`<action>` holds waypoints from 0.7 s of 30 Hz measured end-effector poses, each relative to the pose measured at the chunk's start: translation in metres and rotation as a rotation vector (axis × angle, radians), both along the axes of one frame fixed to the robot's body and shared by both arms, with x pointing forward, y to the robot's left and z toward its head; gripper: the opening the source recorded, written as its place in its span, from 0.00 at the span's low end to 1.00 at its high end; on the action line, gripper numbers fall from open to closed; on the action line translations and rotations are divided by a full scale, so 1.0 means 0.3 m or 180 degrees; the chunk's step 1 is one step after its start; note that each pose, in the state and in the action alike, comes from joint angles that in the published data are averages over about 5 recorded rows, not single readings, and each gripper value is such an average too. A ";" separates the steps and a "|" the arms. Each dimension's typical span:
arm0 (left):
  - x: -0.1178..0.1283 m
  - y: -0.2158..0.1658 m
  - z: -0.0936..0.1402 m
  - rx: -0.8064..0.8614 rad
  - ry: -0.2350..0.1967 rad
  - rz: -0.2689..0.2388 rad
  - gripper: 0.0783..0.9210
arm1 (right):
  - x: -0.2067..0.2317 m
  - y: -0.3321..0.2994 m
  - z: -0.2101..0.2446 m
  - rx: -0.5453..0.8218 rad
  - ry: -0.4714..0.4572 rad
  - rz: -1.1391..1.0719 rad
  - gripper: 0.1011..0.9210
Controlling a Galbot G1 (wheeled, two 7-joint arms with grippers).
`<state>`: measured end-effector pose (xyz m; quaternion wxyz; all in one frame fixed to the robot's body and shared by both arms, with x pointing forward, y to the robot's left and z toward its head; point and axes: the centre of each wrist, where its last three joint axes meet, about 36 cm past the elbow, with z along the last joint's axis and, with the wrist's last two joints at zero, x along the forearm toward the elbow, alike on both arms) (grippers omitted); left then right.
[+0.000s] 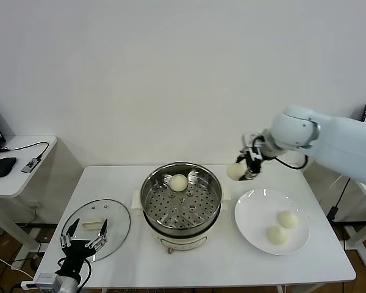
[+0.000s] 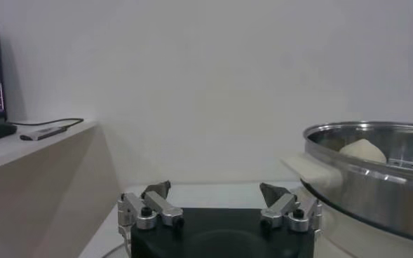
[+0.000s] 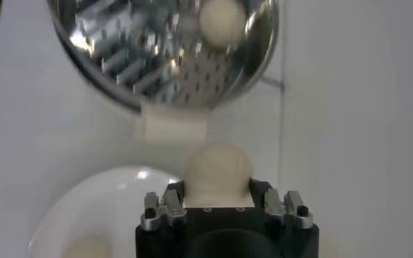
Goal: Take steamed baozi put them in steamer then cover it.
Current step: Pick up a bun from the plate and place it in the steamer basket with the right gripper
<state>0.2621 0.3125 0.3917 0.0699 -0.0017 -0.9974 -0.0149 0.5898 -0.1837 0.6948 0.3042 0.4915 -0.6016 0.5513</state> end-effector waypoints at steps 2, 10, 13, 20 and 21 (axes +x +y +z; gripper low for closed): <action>0.001 0.000 0.002 0.0000 -0.0007 0.0002 0.88 | -0.001 0.070 -0.002 0.0027 0.0036 0.0041 0.59; 0.007 0.000 0.008 -0.0010 -0.0046 0.0029 0.88 | -0.003 0.323 -0.076 0.0036 0.0177 0.0193 0.59; 0.008 -0.001 0.008 -0.0014 -0.0052 0.0036 0.88 | -0.004 0.399 -0.121 0.0027 0.0227 0.0239 0.59; 0.010 0.009 0.011 0.0010 -0.0067 0.0049 0.88 | -0.003 0.536 -0.218 0.0007 0.0288 0.0291 0.59; 0.010 0.010 0.011 0.0011 -0.0068 0.0050 0.88 | -0.003 0.553 -0.231 0.0004 0.0295 0.0295 0.59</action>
